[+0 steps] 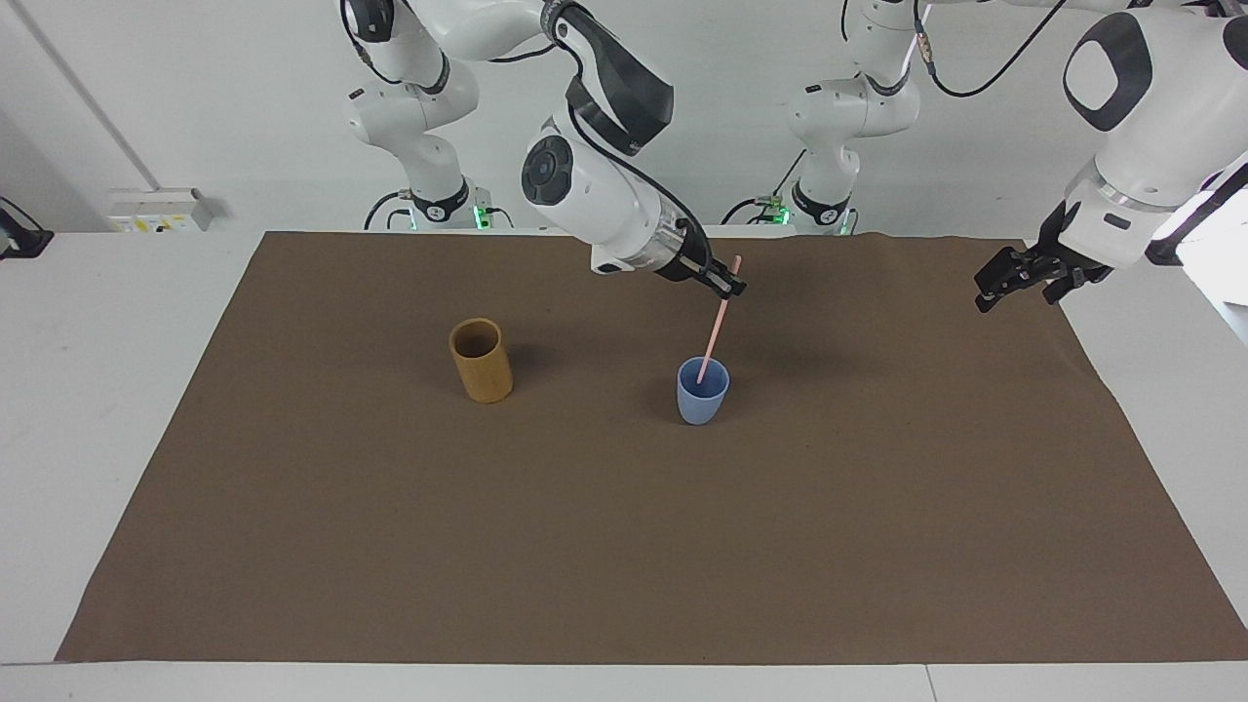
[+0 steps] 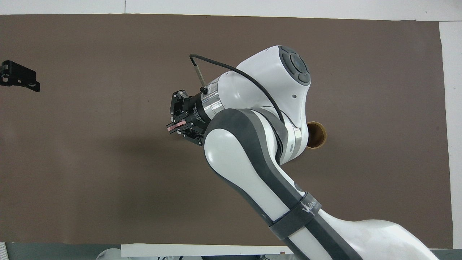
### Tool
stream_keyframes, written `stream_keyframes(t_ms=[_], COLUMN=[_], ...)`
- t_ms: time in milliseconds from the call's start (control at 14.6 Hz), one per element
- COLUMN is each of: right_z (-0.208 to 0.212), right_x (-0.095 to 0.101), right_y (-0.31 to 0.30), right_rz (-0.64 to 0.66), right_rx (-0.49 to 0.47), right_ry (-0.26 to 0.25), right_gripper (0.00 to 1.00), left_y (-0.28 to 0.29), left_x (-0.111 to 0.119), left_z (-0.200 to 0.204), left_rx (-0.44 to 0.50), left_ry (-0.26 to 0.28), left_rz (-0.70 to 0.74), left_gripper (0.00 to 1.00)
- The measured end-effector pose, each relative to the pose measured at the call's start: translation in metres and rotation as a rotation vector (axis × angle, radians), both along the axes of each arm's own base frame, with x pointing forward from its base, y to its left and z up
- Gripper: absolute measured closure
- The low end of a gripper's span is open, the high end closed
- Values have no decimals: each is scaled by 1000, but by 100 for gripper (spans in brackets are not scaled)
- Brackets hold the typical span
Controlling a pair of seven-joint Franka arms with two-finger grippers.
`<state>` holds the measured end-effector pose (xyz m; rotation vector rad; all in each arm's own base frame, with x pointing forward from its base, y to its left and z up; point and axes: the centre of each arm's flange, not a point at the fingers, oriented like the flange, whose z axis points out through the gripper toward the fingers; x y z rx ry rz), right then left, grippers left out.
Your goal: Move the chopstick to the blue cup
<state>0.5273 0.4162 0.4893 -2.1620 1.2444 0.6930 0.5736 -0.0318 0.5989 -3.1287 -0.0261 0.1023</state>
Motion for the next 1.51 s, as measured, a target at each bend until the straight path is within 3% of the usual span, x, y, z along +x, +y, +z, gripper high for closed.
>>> stream_keyframes(t_ms=[137, 342, 479, 616, 822, 1027, 1233, 1507], right_z=[0, 9, 22, 41, 60, 77, 129, 189], right_x=[-1, 12, 37, 61, 82, 83, 50, 0], right_y=[0, -18, -53, -104, -201, -298, -358, -418], right_rz=[-7, -15, -10, 77, 320, 568, 768, 984], right_rx=[0, -9, -52, -170, -380, -501, -624, -591], right_ry=[-9, -64, -159, -297, -449, -495, -470, -456], right_gripper=[74, 41, 22, 1, 0, 0, 0, 0], left_y=[0, 0, 0, 0, 0, 0, 0, 0], left_x=[0, 0, 0, 0, 0, 0, 0, 0], left_z=[0, 0, 0, 0, 0, 0, 0, 0], left_rx=[0, 0, 0, 0, 0, 0, 0, 0], left_ry=[0, 0, 0, 0, 0, 0, 0, 0], left_rz=[0, 0, 0, 0, 0, 0, 0, 0], left_gripper=[0, 0, 0, 0, 0, 0, 0, 0])
